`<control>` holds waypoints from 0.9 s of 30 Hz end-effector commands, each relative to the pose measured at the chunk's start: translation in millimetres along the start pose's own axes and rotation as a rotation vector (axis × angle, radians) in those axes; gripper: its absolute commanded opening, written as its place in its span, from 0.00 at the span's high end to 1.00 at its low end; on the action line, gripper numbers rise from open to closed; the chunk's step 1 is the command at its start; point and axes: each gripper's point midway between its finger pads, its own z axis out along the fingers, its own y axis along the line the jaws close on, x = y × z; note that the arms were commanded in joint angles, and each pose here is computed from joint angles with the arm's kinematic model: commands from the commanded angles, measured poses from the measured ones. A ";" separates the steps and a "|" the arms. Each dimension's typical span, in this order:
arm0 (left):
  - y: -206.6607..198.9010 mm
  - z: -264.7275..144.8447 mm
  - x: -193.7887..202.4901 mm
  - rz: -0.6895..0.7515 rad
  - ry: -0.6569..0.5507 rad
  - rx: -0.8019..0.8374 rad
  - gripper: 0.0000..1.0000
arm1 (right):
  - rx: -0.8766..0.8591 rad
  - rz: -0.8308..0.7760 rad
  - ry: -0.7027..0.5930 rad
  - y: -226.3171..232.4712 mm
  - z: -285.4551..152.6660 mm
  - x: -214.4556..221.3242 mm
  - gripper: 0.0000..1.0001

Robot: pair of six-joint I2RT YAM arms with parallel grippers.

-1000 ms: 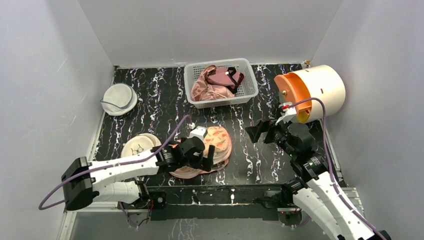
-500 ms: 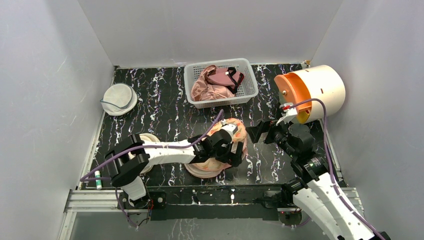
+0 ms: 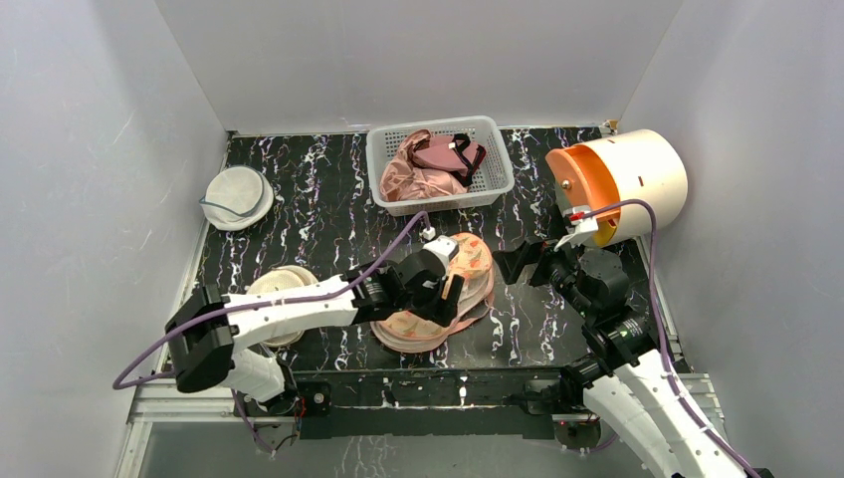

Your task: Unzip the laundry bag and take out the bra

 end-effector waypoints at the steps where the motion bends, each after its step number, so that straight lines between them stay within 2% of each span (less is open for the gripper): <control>1: 28.1 -29.8 14.3 0.097 0.073 -0.167 0.33 | 0.000 -0.009 -0.064 1.3 2.1 -15.8 0.02; 8: 36.8 -15.9 12.7 0.281 0.103 -0.395 0.28 | 0.002 -0.006 -0.060 1.5 1.7 -16.3 0.02; 13: 29.0 6.9 -3.0 0.328 0.059 -0.432 0.42 | 0.006 0.000 -0.067 1.4 -0.2 -17.9 0.02; 16: 18.7 20.9 -11.4 0.325 0.030 -0.410 0.42 | 0.018 0.002 -0.075 -0.4 -1.7 -19.8 0.02; 22: 9.9 41.4 -19.3 0.254 -0.029 -0.411 0.36 | 0.044 0.011 -0.109 -4.1 -7.4 -26.4 0.02; 27: 16.2 53.3 -15.4 0.219 -0.049 -0.451 0.46 | 0.056 0.017 -0.139 -5.8 -12.5 -31.6 0.02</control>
